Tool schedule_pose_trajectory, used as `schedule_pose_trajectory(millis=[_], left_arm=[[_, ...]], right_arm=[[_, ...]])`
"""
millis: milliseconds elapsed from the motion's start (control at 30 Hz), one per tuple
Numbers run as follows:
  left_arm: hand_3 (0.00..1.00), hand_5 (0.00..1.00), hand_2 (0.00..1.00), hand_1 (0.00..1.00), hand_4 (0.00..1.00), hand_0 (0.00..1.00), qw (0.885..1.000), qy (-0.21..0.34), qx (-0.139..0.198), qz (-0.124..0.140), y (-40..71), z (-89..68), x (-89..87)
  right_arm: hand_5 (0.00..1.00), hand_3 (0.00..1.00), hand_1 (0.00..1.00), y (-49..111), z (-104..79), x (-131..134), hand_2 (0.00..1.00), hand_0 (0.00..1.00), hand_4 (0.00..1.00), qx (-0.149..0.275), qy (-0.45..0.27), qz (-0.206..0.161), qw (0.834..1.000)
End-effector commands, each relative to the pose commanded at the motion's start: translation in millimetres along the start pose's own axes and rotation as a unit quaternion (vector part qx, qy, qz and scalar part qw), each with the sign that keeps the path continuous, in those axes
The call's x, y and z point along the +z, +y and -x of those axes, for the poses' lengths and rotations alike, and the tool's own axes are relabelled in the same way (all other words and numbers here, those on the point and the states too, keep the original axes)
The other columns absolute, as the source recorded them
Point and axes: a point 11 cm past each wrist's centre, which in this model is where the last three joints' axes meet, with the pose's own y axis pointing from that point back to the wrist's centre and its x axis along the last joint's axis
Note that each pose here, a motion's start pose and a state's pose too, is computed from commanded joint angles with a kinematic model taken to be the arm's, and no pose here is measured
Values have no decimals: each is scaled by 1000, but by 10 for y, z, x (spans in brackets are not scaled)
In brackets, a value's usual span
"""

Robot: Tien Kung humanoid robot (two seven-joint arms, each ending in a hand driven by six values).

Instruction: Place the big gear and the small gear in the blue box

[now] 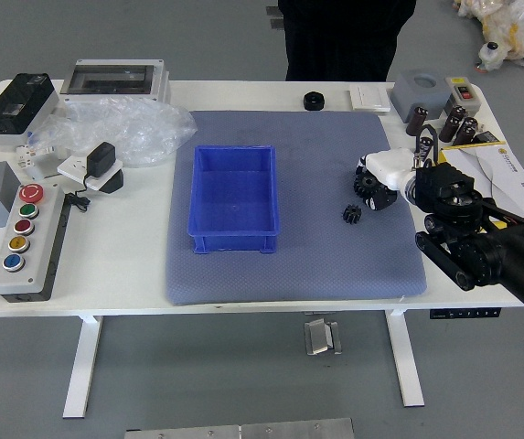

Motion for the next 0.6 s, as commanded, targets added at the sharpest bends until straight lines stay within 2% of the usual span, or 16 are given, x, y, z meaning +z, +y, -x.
schedule_pose_trajectory(millis=[100, 133, 300, 333, 600], left_arm=[[821, 312, 793, 815, 666, 849, 1000, 0, 0, 0, 0, 1, 1], [821, 310, 794, 815, 666, 849, 1000, 0, 0, 0, 0, 1, 0], [821, 310, 794, 815, 666, 849, 1000, 0, 0, 0, 0, 1, -1], [821, 311, 793, 814, 666, 849, 1000, 0, 0, 0, 0, 1, 0], [821, 310, 794, 815, 666, 849, 1000, 1, 0, 0, -1, 2, -5]], right_arm=[[231, 664, 557, -1, -5, -9, 636, 610, 667, 7, 1, -2, 1000], [248, 644, 497, -1, -7, -11, 571, 569, 640, 9, 1, -3, 1000], [248, 644, 497, -1, -37, -5, 571, 569, 640, 24, 2, -4, 1000], [233, 624, 440, 0, -42, -3, 499, 546, 616, 27, 2, -4, 1000], [234, 614, 427, 5, -107, 20, 485, 557, 604, 47, -2, -3, 999]])
